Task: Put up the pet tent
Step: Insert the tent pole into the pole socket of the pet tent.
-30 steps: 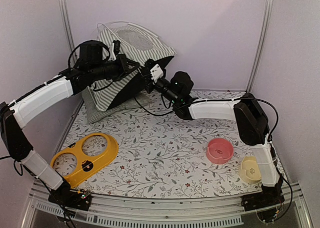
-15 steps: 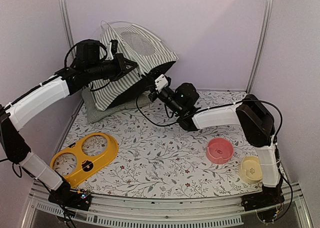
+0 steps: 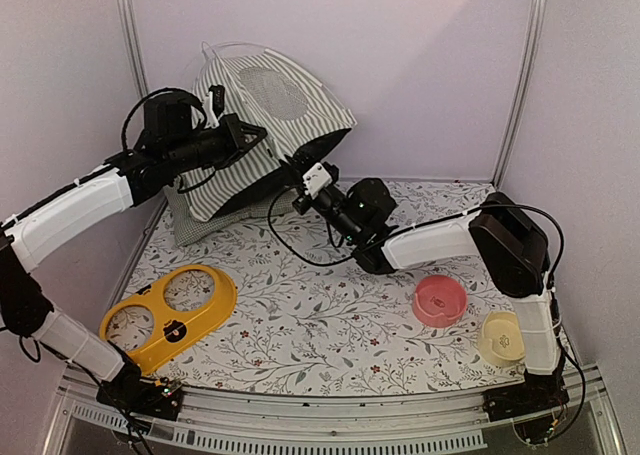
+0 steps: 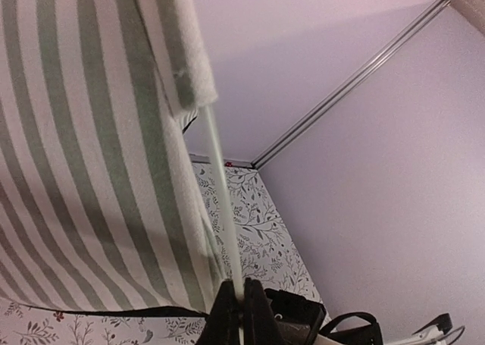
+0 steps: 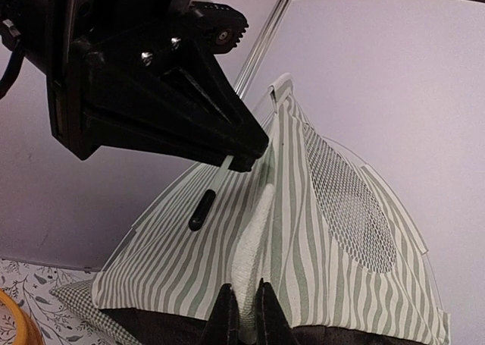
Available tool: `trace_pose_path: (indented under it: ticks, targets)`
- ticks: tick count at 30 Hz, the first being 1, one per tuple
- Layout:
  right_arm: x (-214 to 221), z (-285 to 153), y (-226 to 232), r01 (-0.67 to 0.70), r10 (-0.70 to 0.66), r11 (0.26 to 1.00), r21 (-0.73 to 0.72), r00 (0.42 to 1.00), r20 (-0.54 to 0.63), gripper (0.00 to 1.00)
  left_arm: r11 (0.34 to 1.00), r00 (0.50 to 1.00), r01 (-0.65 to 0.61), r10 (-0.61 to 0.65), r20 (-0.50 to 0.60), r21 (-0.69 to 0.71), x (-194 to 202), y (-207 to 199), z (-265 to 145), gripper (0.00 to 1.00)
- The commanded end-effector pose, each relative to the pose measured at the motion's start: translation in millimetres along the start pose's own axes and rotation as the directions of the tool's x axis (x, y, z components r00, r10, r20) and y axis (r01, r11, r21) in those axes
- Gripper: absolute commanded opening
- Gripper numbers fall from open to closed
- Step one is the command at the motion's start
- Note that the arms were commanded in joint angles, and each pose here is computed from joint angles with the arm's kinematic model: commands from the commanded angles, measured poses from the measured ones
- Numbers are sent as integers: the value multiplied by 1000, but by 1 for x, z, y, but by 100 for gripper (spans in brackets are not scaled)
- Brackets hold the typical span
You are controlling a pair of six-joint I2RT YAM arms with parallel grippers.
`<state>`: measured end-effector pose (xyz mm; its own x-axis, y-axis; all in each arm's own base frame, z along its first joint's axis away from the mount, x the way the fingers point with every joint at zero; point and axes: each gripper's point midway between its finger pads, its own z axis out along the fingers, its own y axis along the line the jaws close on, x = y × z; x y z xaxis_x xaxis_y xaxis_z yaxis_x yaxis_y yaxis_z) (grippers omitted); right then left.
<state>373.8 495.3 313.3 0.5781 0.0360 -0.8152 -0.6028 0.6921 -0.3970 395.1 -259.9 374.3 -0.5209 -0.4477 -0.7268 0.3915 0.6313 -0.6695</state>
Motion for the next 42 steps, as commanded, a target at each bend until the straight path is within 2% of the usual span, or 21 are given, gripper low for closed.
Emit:
trace_pose_path:
  ticks: [1,14,27,35,42]
  targets:
    - [26,-13,30,47,-50,997,-54,996,-73,0,996,866,-70,35,498,52,-128,-32,-61,0]
    - [38,-20,50,125,-132,990,-70,987,-92,0,997,768,-40,-9,641,62,-149,-34,-98,0]
    - [54,-27,70,174,-186,979,-102,975,-119,0,989,700,-9,-99,707,147,-158,-36,-109,0]
    - [66,-26,89,207,-225,969,-135,964,-139,0,987,715,-41,-78,695,153,-152,-48,-89,0]
    - [70,-27,97,228,-249,962,-151,958,-143,0,987,698,-89,-37,715,137,-151,-58,-79,0]
